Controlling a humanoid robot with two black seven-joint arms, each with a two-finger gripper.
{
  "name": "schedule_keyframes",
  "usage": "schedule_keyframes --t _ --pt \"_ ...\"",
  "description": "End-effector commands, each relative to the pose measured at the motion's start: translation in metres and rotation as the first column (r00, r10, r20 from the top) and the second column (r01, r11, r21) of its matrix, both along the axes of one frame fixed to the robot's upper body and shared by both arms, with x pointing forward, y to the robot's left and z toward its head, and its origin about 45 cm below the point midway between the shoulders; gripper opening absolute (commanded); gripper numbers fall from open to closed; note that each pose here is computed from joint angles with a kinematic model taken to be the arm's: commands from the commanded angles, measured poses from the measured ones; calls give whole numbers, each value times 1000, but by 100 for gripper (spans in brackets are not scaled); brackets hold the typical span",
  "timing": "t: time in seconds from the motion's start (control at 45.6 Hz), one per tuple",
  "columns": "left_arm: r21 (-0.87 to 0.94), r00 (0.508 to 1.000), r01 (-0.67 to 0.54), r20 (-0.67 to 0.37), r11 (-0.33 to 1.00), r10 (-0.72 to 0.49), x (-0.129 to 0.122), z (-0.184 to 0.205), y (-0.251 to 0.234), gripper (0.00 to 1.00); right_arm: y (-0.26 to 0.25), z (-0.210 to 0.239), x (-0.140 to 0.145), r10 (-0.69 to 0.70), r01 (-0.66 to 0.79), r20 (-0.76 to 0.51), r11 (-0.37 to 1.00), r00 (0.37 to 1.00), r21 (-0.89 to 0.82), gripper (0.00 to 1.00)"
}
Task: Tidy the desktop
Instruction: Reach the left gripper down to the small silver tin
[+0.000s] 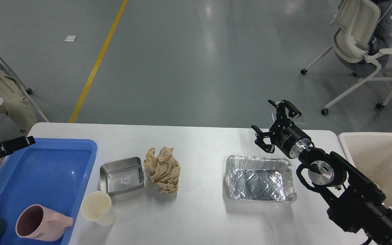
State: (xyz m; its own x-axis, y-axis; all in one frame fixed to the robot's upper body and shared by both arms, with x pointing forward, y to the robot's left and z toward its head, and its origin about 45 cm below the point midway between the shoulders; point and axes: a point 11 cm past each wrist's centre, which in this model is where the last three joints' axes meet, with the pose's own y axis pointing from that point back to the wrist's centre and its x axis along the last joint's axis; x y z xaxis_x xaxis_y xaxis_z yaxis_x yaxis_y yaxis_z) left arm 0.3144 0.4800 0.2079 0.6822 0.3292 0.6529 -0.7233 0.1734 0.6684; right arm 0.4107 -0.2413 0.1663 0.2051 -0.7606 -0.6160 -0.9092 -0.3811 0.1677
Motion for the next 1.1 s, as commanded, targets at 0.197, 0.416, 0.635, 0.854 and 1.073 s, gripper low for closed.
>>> schedule_keyframes --t 0.197,0.416,0.635,0.854,1.073 --pt "202 904 427 -105 882 -414 27 8 -50 97 7 6 3 10 -10 17 1000 1000 14 100" --pt "223 803 592 -246 774 -543 48 6 -104 97 10 7 3 10 -11 22 1000 1000 22 100" --pt "271 629 777 -369 568 -684 41 -36 -156 97 10 11 4 8 -9 32 999 999 30 100" --pt "274 477 878 -422 393 -771 32 -64 -205 94 9 10 2 5 -6 31 999 1000 31 100" --pt "264 394 916 -453 301 -800 27 -77 -233 93 9 13 1 6 -7 39 999 999 40 100"
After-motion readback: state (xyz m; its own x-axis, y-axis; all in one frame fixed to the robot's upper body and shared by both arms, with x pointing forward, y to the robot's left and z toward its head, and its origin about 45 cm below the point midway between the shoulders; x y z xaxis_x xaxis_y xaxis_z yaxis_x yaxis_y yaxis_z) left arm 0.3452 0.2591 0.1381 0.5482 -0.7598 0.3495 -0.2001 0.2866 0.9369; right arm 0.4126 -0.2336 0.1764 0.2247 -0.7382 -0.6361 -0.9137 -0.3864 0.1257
